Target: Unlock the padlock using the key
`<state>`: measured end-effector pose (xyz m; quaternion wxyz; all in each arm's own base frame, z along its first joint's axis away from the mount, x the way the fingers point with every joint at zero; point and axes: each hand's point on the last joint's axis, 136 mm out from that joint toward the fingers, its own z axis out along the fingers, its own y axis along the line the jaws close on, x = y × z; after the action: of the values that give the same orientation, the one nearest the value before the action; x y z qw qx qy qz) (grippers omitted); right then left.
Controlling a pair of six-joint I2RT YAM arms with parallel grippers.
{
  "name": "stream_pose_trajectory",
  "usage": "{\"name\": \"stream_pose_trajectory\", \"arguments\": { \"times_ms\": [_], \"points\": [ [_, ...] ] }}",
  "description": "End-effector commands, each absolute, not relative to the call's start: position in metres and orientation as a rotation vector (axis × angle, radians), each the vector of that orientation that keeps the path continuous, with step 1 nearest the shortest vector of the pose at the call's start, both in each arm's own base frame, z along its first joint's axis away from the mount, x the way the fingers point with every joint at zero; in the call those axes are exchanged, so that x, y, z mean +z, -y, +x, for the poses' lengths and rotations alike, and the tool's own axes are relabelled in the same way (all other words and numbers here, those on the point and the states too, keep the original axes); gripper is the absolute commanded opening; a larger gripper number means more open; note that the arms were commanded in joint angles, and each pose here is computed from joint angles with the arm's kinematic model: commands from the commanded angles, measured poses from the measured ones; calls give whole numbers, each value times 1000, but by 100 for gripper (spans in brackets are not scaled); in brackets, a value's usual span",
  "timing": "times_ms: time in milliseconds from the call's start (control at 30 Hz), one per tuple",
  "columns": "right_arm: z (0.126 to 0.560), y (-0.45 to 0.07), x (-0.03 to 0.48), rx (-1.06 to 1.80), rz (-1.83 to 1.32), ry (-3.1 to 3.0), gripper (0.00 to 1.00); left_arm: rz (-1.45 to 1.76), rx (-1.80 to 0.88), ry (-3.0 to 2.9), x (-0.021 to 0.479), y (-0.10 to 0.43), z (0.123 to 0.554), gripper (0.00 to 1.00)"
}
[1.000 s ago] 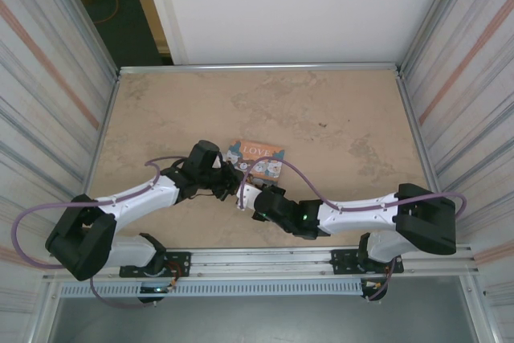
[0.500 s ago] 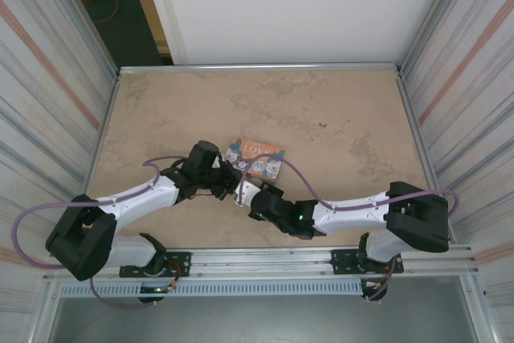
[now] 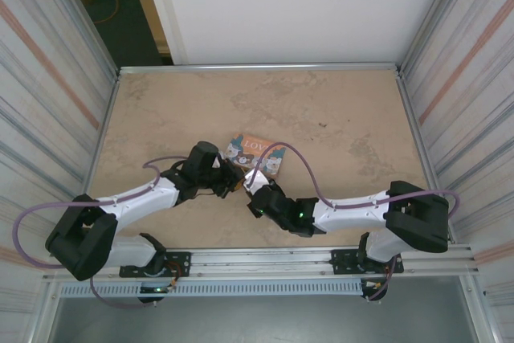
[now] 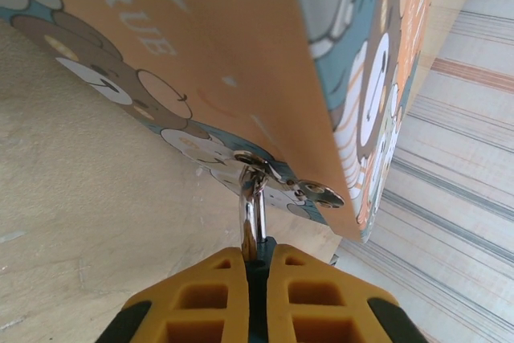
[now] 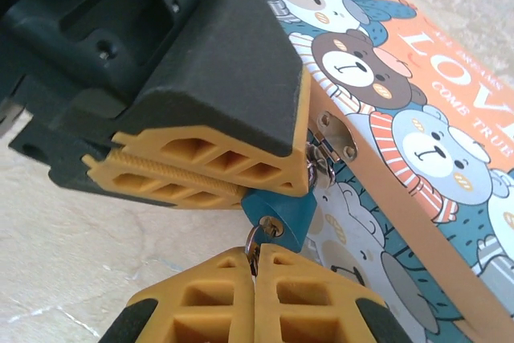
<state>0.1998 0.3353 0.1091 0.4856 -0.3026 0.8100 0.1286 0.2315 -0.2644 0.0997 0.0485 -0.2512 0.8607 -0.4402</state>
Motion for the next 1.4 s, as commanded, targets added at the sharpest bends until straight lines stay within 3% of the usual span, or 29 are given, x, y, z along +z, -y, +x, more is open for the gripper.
{"name": "stream_pose_trajectory", "arguments": {
  "times_ms": [0, 267, 333, 533, 833, 1067, 1367],
  "points": [
    [223, -336, 132, 414, -420, -1951, 0, -709, -1401, -2728, 94, 277, 202, 0],
    [222, -332, 117, 400, -374, -1972, 0, -699, -1369, -2738, 85, 278, 202, 0],
    [221, -331, 113, 408, -356, -1982, 0, -695, -1349, -2737, 83, 277, 202, 9],
    [218, -320, 100, 426, -256, -2017, 0, -690, -1286, -2731, 78, 270, 205, 25],
    [212, -306, 90, 485, -117, -2053, 0, -687, -1261, -2694, 86, 254, 216, 40],
    [209, -294, 79, 598, 14, -2146, 0, -665, -1199, -2635, 103, 228, 225, 46],
    [207, -286, 58, 851, 240, -2313, 0, -605, -1093, -2574, 124, 200, 230, 46]
  ]
}}
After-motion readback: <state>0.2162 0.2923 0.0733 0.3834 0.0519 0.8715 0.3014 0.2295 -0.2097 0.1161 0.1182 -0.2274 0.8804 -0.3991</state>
